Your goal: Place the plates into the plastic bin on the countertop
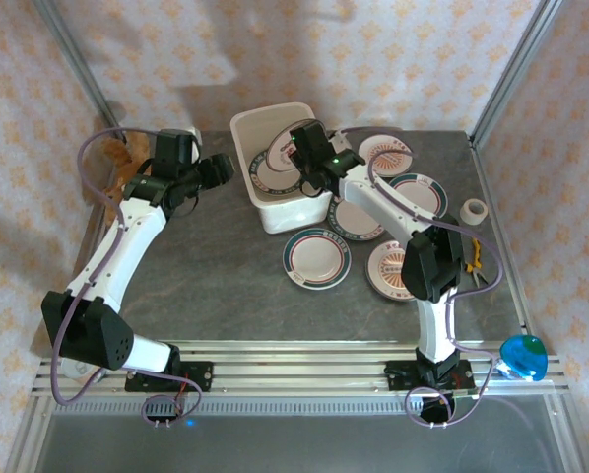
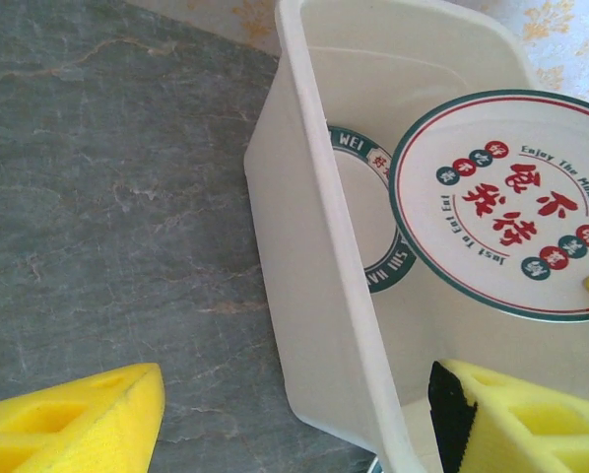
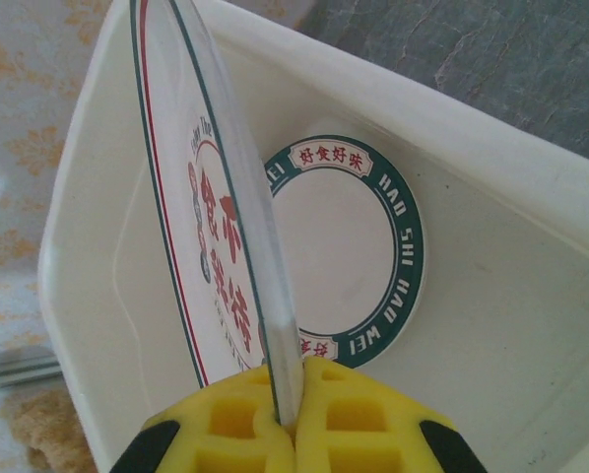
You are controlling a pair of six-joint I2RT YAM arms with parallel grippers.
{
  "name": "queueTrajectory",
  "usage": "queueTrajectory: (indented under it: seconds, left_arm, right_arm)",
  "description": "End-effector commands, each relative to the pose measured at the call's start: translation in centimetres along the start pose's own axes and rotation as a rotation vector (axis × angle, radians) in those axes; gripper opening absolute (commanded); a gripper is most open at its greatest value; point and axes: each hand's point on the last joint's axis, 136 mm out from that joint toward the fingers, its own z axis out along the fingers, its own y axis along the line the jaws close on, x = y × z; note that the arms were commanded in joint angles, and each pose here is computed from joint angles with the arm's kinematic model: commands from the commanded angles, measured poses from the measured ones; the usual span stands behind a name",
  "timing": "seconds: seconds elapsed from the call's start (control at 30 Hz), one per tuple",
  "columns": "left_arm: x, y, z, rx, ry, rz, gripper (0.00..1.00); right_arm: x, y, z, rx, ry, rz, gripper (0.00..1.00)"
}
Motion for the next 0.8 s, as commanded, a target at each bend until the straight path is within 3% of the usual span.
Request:
queueTrajectory:
  seconds: [0.0,0.6,0.77]
  left_arm:
    - [-1.4,0.2,-1.0,-0.002,-0.05,0.028,0.73]
    - [-0.6,3.2,-0.9,-0.13,-0.007,0.017,0.74]
    - [0.3,3.7,-0.9,-0.15,0.02,0.017,0.74]
  right_arm:
    - [-0.5,1.0,0.6,0.001,-0.018,0.057,0.0]
    - [3.0,1.9,8.0,0.055,0.032,0.037,0.0]
    - [3.8,0.6,9.5,0.103,0.034,0.06,0.0]
